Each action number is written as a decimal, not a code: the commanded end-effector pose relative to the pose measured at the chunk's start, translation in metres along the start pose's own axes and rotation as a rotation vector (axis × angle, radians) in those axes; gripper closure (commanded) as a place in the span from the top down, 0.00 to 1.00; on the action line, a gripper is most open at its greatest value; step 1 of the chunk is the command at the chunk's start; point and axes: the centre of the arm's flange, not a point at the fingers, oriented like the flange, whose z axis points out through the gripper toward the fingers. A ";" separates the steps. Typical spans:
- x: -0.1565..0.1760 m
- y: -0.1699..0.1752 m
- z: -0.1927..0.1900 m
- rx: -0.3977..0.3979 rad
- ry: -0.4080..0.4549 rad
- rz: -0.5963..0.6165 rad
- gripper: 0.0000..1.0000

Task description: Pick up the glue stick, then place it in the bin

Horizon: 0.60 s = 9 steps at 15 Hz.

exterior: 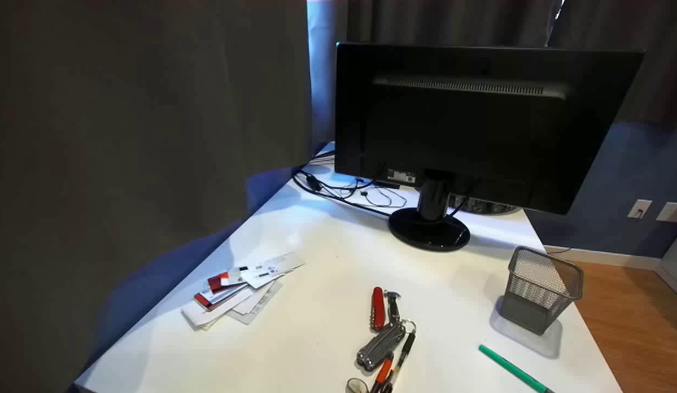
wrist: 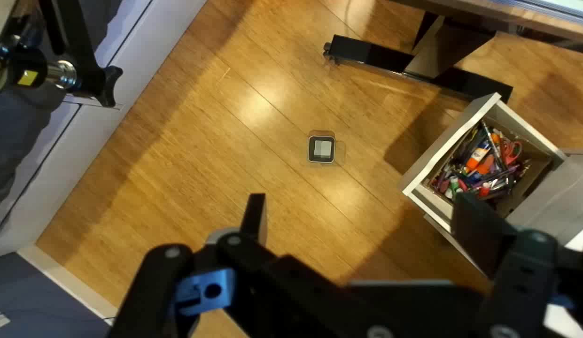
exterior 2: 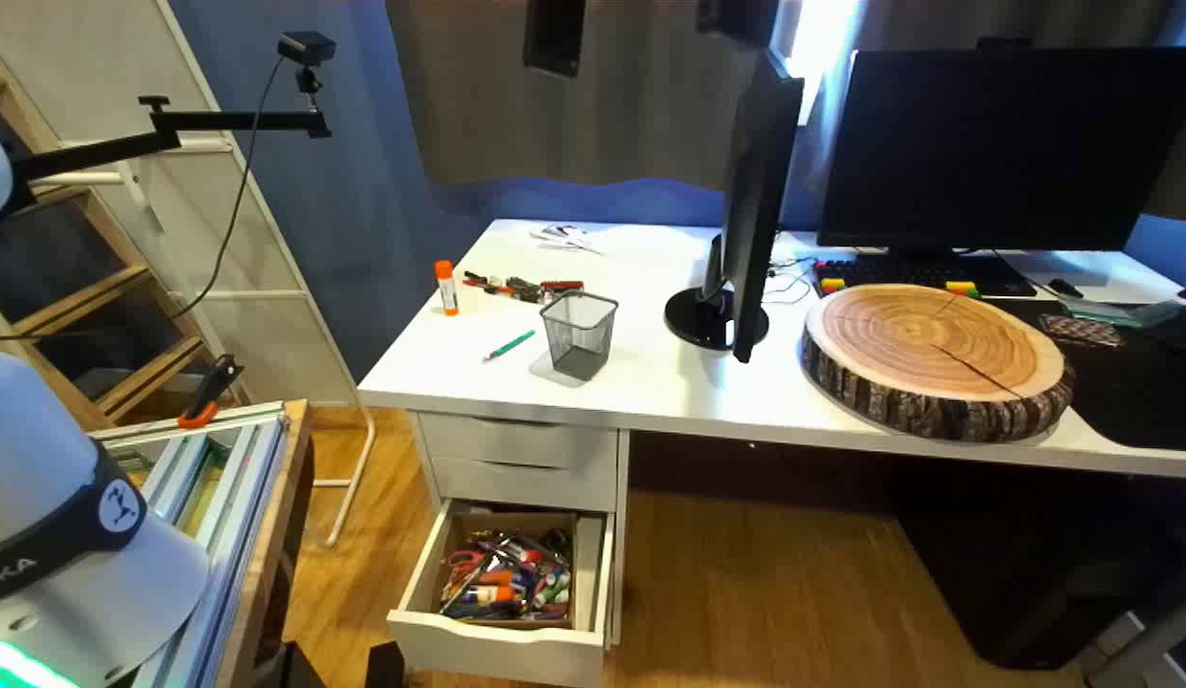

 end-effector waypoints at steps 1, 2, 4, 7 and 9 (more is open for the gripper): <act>0.000 0.000 0.000 0.000 0.000 0.000 1.00; 0.000 0.000 0.000 0.000 0.000 0.000 1.00; 0.000 0.000 0.000 0.000 0.000 0.000 1.00; 0.004 -0.004 0.000 -0.026 -0.044 0.000 1.00; 0.013 -0.021 0.003 -0.044 -0.111 -0.038 1.00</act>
